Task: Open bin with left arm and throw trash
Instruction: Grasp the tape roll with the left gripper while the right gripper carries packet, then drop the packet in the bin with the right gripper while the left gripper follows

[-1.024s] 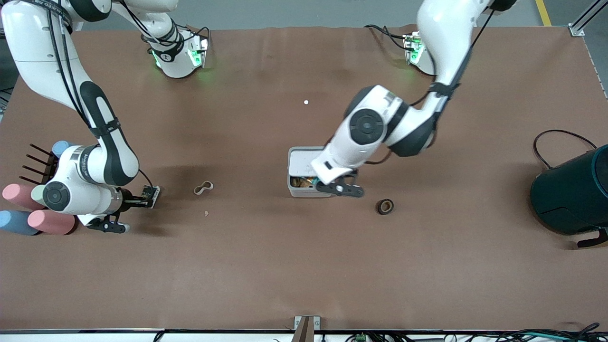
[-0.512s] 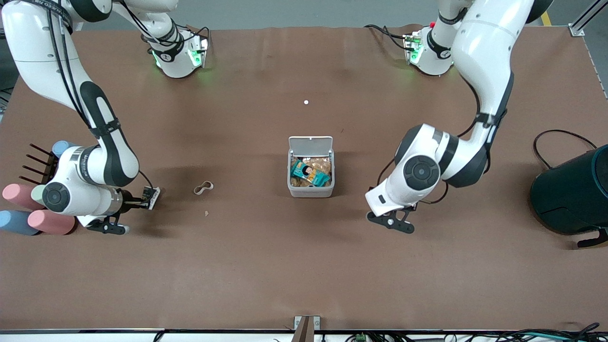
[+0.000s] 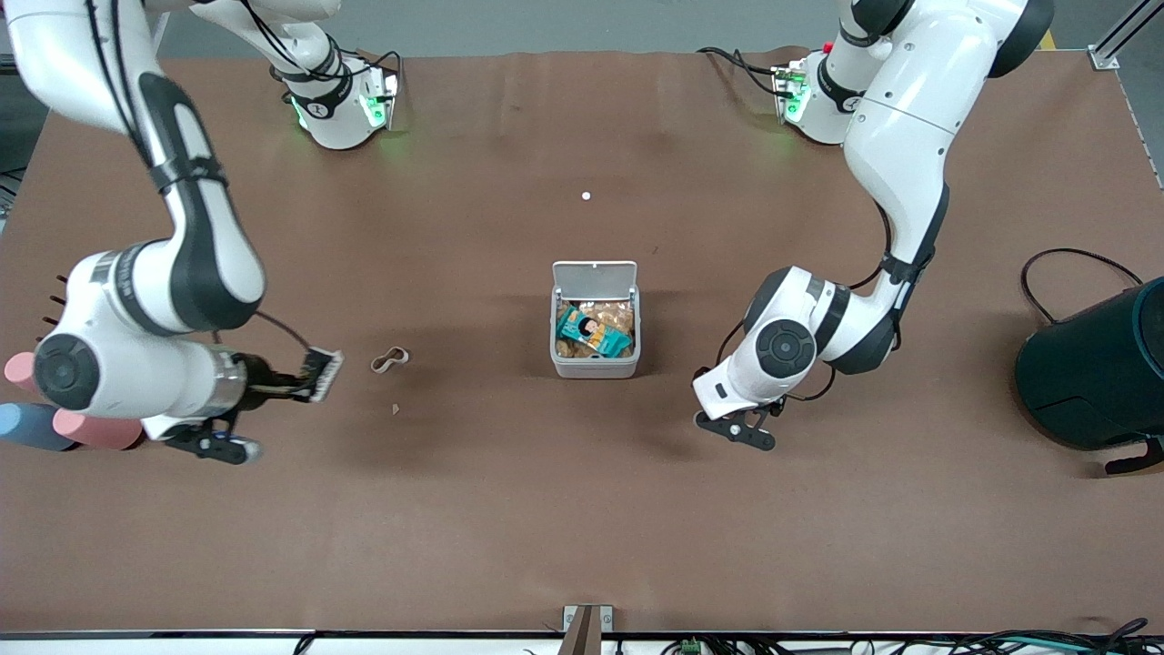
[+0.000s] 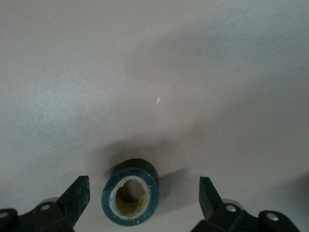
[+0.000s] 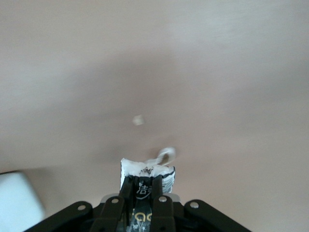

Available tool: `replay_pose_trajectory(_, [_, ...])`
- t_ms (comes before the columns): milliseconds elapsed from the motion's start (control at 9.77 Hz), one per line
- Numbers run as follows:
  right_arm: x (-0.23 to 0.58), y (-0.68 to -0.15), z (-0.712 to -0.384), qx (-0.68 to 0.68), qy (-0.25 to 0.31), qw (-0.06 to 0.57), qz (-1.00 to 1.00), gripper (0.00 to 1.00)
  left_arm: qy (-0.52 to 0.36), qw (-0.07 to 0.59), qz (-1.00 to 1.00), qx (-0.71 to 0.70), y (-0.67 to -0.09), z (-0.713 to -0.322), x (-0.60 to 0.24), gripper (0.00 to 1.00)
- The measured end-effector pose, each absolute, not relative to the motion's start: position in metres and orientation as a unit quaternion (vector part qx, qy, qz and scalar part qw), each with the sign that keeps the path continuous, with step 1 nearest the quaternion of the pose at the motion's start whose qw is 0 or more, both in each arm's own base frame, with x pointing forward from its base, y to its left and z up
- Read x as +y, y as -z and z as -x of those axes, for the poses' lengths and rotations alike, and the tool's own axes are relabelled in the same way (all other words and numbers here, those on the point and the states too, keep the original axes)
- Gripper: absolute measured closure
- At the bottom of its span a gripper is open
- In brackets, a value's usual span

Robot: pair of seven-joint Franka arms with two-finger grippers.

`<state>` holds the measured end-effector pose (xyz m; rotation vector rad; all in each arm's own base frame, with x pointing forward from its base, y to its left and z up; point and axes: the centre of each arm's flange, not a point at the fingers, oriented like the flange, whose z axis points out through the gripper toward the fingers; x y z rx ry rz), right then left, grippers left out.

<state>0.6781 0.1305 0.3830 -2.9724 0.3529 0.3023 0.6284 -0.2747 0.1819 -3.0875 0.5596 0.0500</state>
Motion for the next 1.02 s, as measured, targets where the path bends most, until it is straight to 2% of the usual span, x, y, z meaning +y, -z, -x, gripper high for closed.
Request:
replay_pose_trajectory(307, [0.249,-0.416,-0.664,0.109,-0.059,0.096,0.988,0.81,-0.007,0.000,0.984,0.178,-0.166,-0.622,-0.264,0.03])
replay_pose_trajectory(409, [0.294,-0.424,-0.655,0.112,-0.033,0.110,0.987,0.81,-0.004,0.000,0.984,0.177,-0.169,-0.623,-0.262,0.16])
replay_pose_trajectory(614, [0.383,-0.417,-0.628,0.112,0.002,0.141,0.984,0.81,0.000,0.000,0.984,0.176,-0.176,-0.624,-0.261,0.48])
replay_pose_trajectory(819, [0.445,-0.392,-0.598,0.085,0.007,0.151,0.985,0.84,0.000,0.000,0.985,0.175,-0.177,-0.624,-0.258,0.55])
replay_pose_trajectory(1024, [0.475,-0.378,-0.577,0.060,0.000,0.144,0.988,0.84,0.004,0.000,0.985,0.170,-0.183,-0.626,-0.257,0.57])
